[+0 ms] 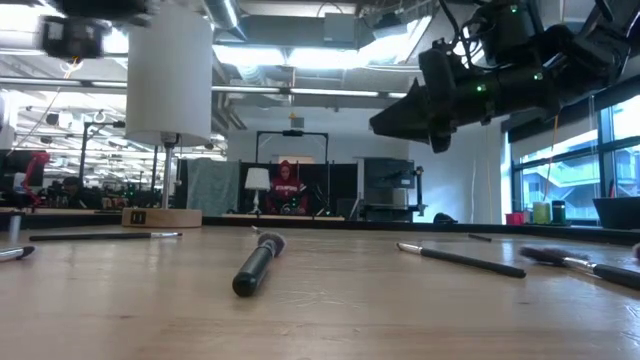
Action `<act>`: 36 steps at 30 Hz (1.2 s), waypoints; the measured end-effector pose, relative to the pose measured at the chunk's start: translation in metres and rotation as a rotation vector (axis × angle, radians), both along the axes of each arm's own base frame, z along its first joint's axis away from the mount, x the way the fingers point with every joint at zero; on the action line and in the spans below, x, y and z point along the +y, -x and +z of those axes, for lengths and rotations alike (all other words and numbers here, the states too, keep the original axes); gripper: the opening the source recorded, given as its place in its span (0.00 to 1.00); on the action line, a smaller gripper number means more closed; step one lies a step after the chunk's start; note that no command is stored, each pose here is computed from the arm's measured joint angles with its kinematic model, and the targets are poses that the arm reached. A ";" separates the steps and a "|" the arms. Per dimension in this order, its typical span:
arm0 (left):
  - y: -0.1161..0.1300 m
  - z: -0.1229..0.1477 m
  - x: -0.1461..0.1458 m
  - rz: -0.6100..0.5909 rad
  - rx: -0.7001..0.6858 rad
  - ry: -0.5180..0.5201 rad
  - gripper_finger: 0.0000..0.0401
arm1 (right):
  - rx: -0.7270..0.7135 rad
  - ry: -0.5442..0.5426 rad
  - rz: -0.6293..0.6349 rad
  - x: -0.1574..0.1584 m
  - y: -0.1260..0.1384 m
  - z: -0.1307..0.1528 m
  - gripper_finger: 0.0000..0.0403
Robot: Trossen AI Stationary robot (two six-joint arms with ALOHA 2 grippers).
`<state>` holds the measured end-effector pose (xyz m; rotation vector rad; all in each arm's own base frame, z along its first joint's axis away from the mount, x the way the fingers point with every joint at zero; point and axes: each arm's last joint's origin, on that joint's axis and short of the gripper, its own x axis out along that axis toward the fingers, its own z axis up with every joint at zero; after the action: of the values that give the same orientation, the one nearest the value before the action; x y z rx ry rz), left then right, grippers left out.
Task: Put items in baskets/containers
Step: Put the eyeshadow brush into the transparent organizer
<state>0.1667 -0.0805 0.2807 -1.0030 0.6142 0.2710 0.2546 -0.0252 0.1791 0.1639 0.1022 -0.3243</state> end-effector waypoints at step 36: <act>0.087 0.048 0.020 0.373 0.637 0.187 0.07 | 0.008 0.018 0.003 0.000 0.000 0.000 0.30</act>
<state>0.0796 -0.0605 0.3282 -1.2148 1.0396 0.8976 0.2544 -0.0252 0.1788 0.1444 0.1070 -0.3229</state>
